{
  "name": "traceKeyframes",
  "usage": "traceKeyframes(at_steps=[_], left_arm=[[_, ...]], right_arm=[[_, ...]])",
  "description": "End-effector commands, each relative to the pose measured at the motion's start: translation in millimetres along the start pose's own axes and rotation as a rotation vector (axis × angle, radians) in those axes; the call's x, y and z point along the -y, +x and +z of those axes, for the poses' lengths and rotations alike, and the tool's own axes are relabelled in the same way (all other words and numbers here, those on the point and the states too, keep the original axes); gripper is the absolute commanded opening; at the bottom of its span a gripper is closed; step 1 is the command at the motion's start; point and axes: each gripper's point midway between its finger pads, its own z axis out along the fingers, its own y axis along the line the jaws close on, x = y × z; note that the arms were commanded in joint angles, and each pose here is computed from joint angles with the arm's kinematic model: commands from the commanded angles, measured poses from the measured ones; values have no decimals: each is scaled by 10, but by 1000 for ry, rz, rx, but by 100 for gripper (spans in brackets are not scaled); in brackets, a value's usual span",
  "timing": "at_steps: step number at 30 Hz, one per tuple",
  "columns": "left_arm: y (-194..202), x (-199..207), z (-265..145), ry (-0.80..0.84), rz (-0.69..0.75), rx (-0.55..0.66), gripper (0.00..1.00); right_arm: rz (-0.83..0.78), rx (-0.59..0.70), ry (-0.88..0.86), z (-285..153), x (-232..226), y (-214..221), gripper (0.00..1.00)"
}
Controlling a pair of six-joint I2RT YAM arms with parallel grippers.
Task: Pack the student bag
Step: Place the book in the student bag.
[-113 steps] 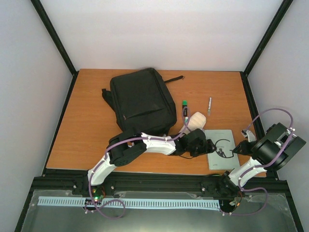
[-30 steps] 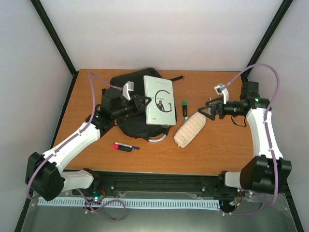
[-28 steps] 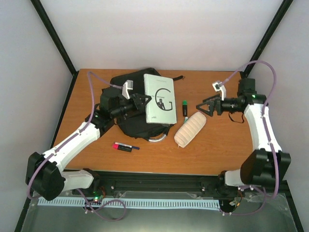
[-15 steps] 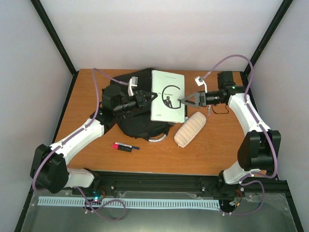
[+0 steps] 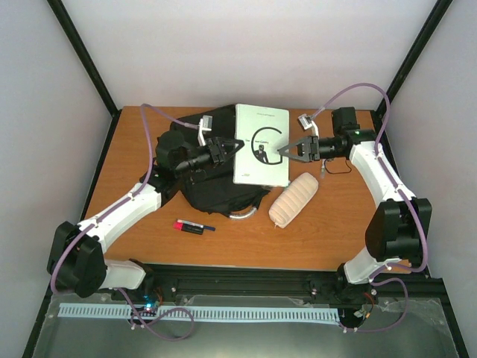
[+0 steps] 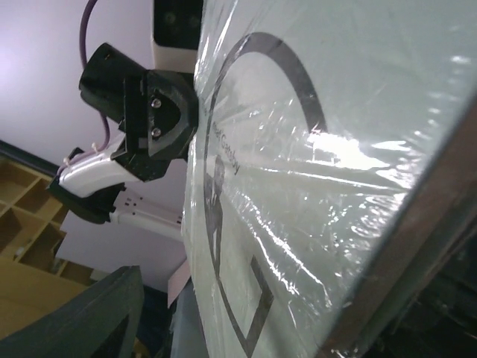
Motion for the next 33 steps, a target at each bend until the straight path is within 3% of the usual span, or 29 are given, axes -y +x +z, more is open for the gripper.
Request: traceKeyframes(at_steps=[1,9,19,23,29,33], left_arm=[[-184,221,-25,64,78,68,1],[-165,62,-16,35,40,86,6],[51,-133,120,-48,29,37,7],[66,-243,138,-88,18,32,9],[117,-458,126,-176,23,19,26],[134,-590,75,-253,48,4,57]], right_arm=[[-4,9,-133,-8,-348,-41,71],[33,8,-26,4,-183,-86,52],[-3,14,-16,-8,-274,-255,43],[-3,16,-7,-9,-272,-244,34],[-22,23,34,-22,-241,-233,17],[-30,34,91,-56,-108,-205,3]])
